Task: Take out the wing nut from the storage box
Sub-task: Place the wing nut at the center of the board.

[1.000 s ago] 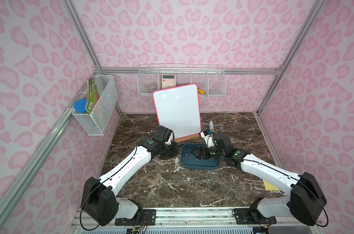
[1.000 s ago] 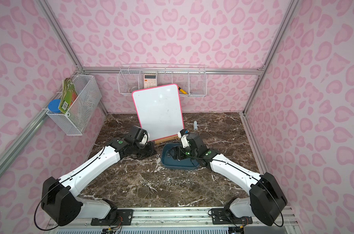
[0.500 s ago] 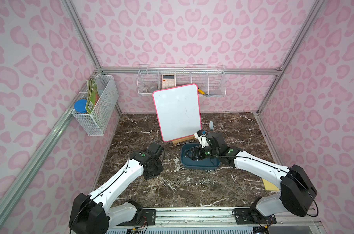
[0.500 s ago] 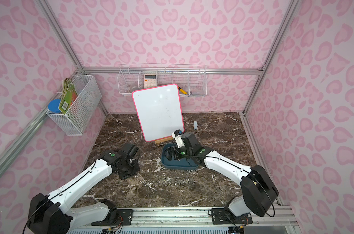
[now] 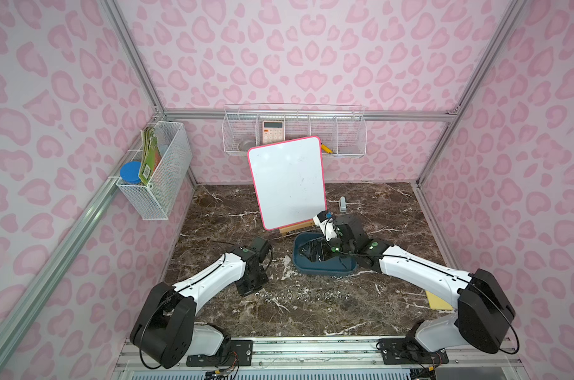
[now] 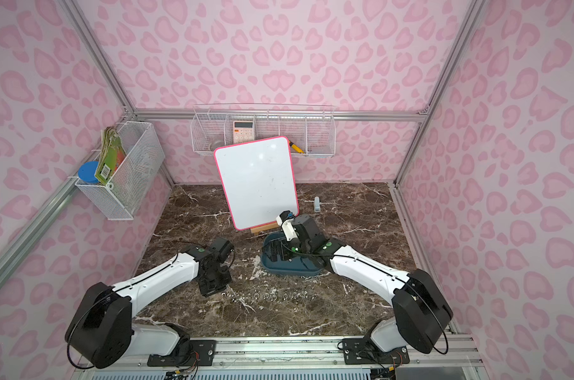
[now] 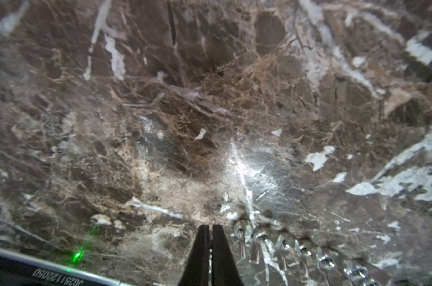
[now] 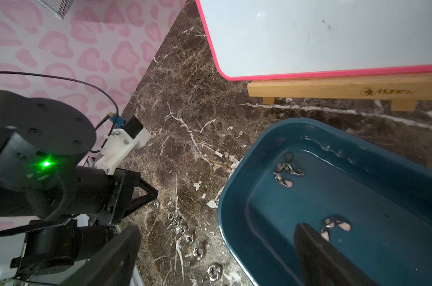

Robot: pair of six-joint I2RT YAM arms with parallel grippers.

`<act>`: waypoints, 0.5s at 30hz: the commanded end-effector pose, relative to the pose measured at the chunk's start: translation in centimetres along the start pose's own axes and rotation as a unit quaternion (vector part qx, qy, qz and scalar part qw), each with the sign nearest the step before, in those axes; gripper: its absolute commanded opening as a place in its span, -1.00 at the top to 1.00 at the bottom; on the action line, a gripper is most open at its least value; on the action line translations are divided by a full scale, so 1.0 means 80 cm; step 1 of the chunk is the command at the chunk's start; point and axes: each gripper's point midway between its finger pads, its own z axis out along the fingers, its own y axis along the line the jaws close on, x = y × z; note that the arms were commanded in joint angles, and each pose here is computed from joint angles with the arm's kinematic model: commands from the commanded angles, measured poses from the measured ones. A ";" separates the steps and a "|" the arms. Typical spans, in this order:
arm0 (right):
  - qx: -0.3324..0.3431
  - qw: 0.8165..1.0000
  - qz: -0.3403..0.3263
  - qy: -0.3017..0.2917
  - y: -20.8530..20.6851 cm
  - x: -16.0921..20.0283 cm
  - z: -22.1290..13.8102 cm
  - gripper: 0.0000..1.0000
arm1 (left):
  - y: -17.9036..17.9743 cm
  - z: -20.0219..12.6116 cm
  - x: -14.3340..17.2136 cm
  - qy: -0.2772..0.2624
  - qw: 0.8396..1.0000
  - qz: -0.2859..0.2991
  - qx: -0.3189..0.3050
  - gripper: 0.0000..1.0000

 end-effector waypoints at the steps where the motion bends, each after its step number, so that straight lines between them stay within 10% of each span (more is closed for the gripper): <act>1: 0.008 1.000 -0.004 -0.005 -0.002 -0.002 -0.003 -0.98 | -0.004 0.011 0.001 0.009 1.000 0.008 0.003 1.00; 7: 0.015 1.000 -0.004 -0.007 -0.004 -0.003 -0.005 -0.98 | -0.003 0.021 0.005 0.020 1.000 0.008 -0.005 0.98; 15: 0.030 1.000 -0.006 -0.006 -0.012 -0.003 -0.003 -0.98 | -0.004 0.002 -0.002 0.011 1.000 0.014 -0.007 0.32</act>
